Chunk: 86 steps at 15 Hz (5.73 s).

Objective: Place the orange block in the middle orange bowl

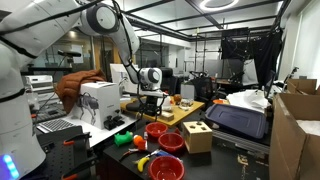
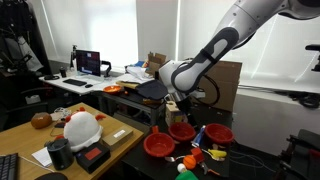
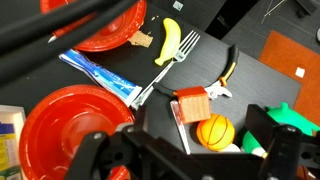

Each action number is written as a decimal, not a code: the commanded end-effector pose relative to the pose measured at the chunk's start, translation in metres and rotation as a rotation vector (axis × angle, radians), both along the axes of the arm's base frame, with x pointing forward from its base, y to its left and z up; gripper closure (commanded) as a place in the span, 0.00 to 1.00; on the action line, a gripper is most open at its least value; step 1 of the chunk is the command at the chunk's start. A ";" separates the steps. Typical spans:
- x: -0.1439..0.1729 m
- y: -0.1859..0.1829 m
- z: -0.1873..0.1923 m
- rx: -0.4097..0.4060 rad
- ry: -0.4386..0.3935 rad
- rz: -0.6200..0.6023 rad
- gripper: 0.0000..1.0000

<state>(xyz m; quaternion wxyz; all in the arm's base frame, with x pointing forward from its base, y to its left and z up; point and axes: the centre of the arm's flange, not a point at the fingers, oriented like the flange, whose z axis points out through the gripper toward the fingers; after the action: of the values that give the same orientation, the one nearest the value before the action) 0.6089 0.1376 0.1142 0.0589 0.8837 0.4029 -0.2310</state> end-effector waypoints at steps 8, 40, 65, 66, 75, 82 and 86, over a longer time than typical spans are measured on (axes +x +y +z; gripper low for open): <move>0.000 0.000 0.000 0.000 -0.001 0.000 0.00; -0.013 0.019 -0.147 0.024 0.135 0.097 0.00; -0.031 0.023 -0.142 -0.033 0.170 0.111 0.74; -0.030 0.022 -0.136 -0.040 0.169 0.110 0.74; -0.017 0.017 -0.095 -0.065 0.159 0.105 0.74; -0.014 -0.017 -0.083 -0.052 0.114 0.004 0.74; -0.023 -0.049 -0.078 -0.011 0.064 -0.107 0.74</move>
<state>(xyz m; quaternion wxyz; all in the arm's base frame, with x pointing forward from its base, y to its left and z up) 0.6103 0.1130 0.0156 0.0519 0.8733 0.3905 -0.2866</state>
